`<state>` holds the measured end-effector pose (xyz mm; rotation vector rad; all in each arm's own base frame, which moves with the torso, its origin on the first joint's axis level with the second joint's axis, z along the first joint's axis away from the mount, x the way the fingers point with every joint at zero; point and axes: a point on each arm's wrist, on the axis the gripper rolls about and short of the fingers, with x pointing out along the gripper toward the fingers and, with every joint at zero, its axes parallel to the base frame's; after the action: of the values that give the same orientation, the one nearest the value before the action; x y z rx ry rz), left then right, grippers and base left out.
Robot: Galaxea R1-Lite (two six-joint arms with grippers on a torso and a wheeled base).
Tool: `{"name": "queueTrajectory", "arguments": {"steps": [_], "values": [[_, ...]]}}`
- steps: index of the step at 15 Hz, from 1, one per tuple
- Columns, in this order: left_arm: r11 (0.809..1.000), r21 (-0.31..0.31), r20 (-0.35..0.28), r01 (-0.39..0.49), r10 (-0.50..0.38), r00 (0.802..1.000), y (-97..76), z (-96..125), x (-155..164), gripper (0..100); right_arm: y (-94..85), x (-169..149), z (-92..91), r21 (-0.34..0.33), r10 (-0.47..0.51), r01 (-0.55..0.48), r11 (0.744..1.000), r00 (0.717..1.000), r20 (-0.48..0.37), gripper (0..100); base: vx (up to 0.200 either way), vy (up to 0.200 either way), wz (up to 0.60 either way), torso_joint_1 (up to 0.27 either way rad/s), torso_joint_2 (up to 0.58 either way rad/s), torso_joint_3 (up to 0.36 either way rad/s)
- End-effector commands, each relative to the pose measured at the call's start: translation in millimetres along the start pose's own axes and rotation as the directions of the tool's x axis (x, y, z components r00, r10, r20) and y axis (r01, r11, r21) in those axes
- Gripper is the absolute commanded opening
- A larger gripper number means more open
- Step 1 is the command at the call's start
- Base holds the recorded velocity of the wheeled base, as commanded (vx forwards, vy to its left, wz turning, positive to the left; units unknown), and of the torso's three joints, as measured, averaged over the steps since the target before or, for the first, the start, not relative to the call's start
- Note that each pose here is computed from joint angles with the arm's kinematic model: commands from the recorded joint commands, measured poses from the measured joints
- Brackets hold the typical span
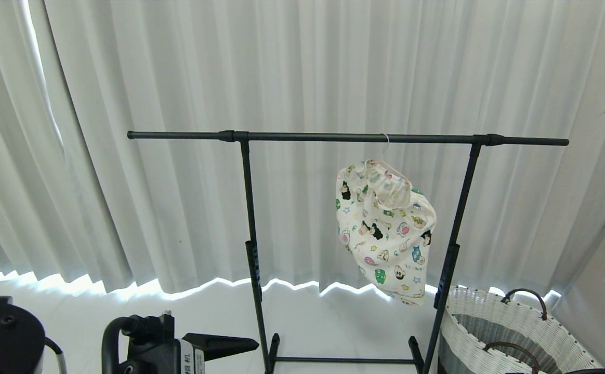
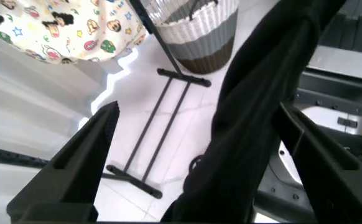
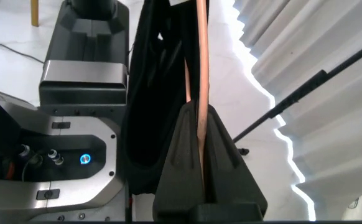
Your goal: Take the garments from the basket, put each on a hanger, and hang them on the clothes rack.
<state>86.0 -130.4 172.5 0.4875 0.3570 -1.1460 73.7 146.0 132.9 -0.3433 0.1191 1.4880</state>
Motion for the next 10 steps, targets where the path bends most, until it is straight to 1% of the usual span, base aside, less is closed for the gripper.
{"name": "queueTrajectory", "arguments": {"steps": [1, 8, 9, 10], "values": [[1.000, 0.004, -0.009, 0.013, -0.013, 1.000, -1.7, -0.8, 2.3, 0, -0.4, 2.7, 2.7, -0.006, 0.006, -0.006, 1.000, 1.000, 0.006, 0, 0.000, 0.000, 0.00, 0.000, 0.00, 0.000], [1.000, 0.008, -0.009, 0.015, -0.015, 1.000, -2.4, -0.6, 2.4, 0, 0.5, 3.4, 3.8, -0.013, 0.007, -0.006, 1.000, 1.000, 0.008, 0, 0.000, 0.000, 0.00, 0.000, 0.00, 0.000], [1.000, 0.007, -0.011, 0.014, -0.014, 1.000, -2.5, -1.0, 2.4, 0, 0.6, 3.3, 3.4, -0.026, 0.004, -0.004, 1.000, 1.000, 0.006, 100, 0.000, 0.000, 0.00, 0.000, 0.00, 0.000], [1.000, 0.007, -0.012, 0.014, -0.014, 1.000, -2.6, -1.5, 2.5, 0, 1.1, 3.0, 2.2, -0.038, 0.005, -0.005, 0.999, 1.000, 0.002, 100, 0.000, 0.000, 0.00, 0.000, 0.00, 0.000]]}}
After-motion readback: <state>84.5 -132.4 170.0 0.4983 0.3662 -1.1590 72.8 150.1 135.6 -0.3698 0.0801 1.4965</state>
